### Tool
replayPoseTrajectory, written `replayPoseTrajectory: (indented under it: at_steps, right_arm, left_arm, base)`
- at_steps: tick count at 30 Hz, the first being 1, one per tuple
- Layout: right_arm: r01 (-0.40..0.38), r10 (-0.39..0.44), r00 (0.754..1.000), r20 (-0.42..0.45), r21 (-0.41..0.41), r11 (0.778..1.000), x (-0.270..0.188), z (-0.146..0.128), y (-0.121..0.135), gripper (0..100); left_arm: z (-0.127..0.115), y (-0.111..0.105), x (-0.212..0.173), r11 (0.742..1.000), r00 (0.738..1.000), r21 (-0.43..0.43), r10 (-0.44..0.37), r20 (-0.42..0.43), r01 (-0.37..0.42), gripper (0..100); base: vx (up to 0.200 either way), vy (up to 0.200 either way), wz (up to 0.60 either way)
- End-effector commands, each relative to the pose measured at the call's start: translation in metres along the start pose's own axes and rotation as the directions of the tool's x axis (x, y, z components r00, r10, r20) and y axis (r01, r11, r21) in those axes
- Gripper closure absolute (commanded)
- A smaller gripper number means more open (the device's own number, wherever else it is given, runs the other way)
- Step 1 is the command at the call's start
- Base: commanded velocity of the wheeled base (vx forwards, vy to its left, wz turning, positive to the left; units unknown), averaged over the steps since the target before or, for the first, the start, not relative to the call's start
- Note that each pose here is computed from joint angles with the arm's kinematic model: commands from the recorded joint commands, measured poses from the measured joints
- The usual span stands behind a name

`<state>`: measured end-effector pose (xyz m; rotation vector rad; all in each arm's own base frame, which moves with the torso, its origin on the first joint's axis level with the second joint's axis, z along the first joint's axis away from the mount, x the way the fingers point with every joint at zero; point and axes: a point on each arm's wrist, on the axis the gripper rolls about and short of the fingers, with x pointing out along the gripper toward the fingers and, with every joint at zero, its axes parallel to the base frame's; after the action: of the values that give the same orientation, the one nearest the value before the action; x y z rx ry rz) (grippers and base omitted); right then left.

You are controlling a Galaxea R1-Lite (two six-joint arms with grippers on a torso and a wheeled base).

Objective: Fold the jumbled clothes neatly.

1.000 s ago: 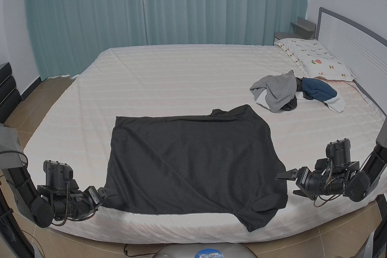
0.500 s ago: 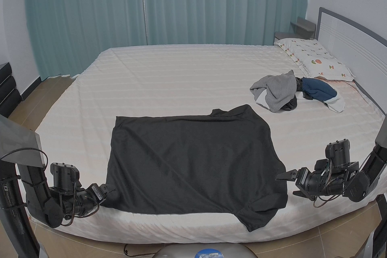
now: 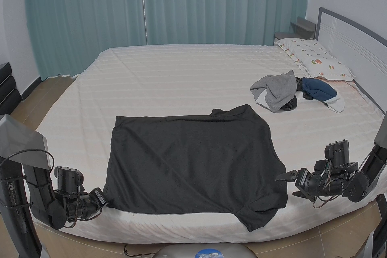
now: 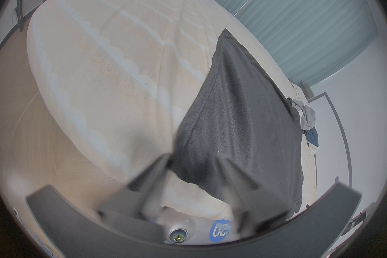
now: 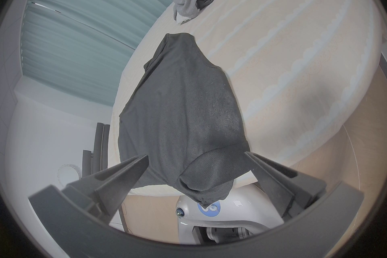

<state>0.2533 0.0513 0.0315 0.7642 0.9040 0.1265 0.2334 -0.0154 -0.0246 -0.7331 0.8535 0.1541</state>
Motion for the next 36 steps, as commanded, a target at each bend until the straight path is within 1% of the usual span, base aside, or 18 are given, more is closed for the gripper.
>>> replayPoseTrajectory:
  at_steps: [1,3,10,15,20,25,30,36]
  right_arm:
    - [0.002,-0.002,1.0,-0.002,0.001,1.0,0.001,0.0,-0.001,0]
    - [0.002,-0.002,1.0,-0.002,0.001,1.0,0.001,0.0,-0.001,0]
    - [0.002,-0.002,1.0,-0.002,0.001,1.0,0.001,0.0,-0.001,0]
    - [0.003,-0.003,1.0,-0.003,0.0,1.0,0.001,0.0,-0.001,0]
    - [0.008,-0.008,1.0,-0.002,-0.003,1.0,0.001,0.0,-0.002,0]
    - [0.02,-0.02,1.0,-0.004,0.005,1.0,0.003,0.0,-0.005,0]
    - [0.043,-0.043,0.999,-0.016,0.012,0.999,0.009,-0.001,-0.009,0]
    - [0.058,-0.057,0.998,-0.029,0.019,0.998,0.02,0.0,-0.013,0]
  left_arm:
    - [-0.004,0.006,-0.006,1.0,1.0,-0.01,0.025,-0.016,-0.025,100]
    - [-0.005,0.008,-0.009,0.999,0.999,-0.015,0.039,-0.012,-0.039,100]
    - [-0.005,0.013,-0.019,0.999,0.999,-0.016,0.044,0.007,-0.044,100]
    - [-0.007,0.02,-0.025,0.997,0.997,0.023,0.073,0.002,-0.073,100]
    - [-0.005,0.024,-0.027,0.996,0.996,0.038,0.086,0.009,-0.086,100]
    - [-0.007,0.025,-0.032,0.994,0.996,0.063,0.089,0.007,-0.089,100]
    - [0.0,0.028,-0.037,0.993,0.995,0.079,0.09,0.04,-0.093,100]
    - [-0.001,0.028,-0.036,0.993,0.996,0.079,0.081,0.029,-0.083,100]
  base:
    - [0.0,0.0,0.0]
    - [0.0,0.0,0.0]
    - [0.0,0.0,0.0]
    - [0.0,0.0,0.0]
    - [0.0,0.0,0.0]
    - [0.0,0.0,0.0]
    - [0.0,0.0,0.0]
    - [0.0,0.0,0.0]
